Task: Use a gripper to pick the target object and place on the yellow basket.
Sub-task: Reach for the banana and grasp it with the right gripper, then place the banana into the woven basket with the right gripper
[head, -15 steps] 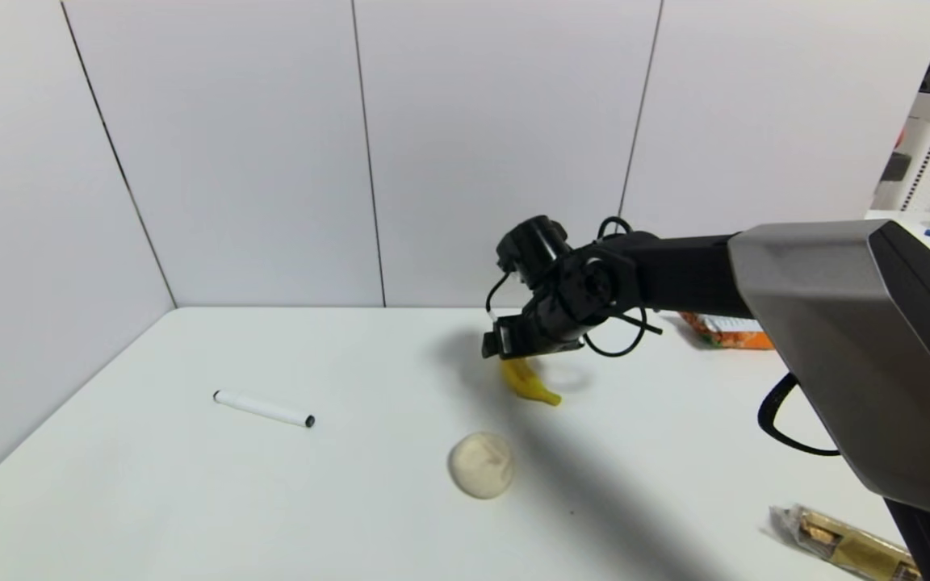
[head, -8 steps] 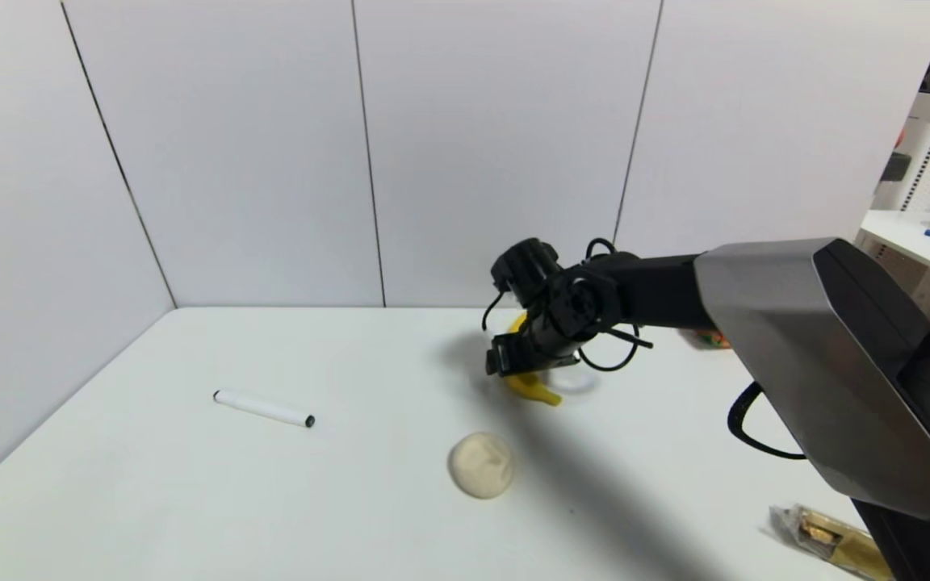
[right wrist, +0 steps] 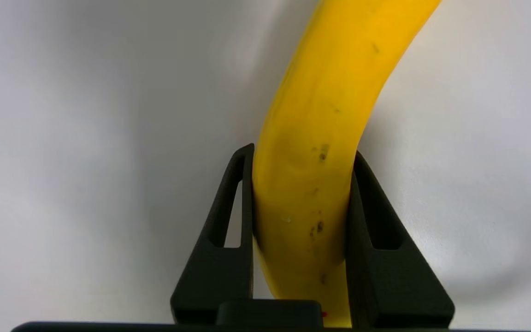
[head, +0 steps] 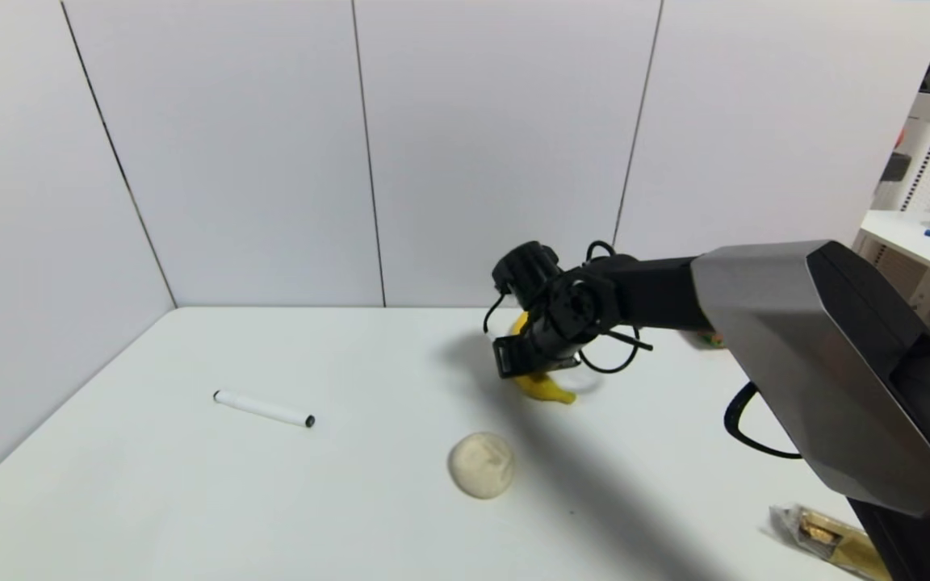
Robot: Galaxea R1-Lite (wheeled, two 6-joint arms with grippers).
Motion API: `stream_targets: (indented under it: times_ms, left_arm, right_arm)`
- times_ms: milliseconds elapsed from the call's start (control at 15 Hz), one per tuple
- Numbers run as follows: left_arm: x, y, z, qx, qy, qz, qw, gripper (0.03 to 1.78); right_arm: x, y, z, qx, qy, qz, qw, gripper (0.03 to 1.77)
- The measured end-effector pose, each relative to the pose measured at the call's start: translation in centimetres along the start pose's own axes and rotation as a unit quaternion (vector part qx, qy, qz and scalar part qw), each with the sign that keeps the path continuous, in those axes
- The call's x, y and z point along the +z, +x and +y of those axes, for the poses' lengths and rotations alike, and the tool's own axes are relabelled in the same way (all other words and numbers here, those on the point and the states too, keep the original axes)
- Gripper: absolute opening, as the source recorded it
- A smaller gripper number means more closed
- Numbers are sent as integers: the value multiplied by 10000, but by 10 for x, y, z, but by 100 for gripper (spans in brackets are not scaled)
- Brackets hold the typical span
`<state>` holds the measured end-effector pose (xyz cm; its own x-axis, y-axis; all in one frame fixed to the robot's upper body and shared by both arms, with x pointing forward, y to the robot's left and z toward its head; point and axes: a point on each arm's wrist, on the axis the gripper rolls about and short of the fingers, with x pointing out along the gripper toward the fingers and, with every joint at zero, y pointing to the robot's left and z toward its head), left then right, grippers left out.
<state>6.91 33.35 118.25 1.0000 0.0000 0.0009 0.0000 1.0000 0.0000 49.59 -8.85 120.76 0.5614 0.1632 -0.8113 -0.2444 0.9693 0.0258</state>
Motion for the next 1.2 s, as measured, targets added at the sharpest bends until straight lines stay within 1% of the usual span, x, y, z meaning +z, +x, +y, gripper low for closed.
stream_targets:
  times_ms: [333, 467, 533, 667, 867, 1000, 1067, 1200]
  left_arm:
    - [0, 0, 0, -2, 0, 0, 10000, 169]
    - [0, 0, 0, -2, 0, 0, 10000, 169]
    - [0, 0, 0, -2, 0, 0, 10000, 169]
    - [0, 0, 0, 0, 0, 0, 10000, 169]
    - [0, 0, 0, 0, 0, 0, 10000, 169]
    - [0, 0, 0, 0, 0, 0, 10000, 169]
    - [0, 0, 0, 0, 0, 0, 10000, 169]
    - [0, 0, 0, -2, 0, 0, 10000, 169]
  right_arm:
    - [16, -28, -15, 0, 104, -315, 9994, 53]
    - [26, -50, -29, -37, 69, -539, 9985, 53]
    - [31, -64, -40, -99, 43, -625, 9980, 53]
    - [39, -96, -75, -340, -31, -720, 9968, 53]
    - [38, -151, -144, -892, -28, -717, 9934, 53]
    - [22, -183, -185, -1272, 118, -528, 9904, 53]
    - [9, -197, -206, -1474, 244, -378, 9881, 53]
    - [-19, -219, -242, -1819, 530, -126, 9818, 53]
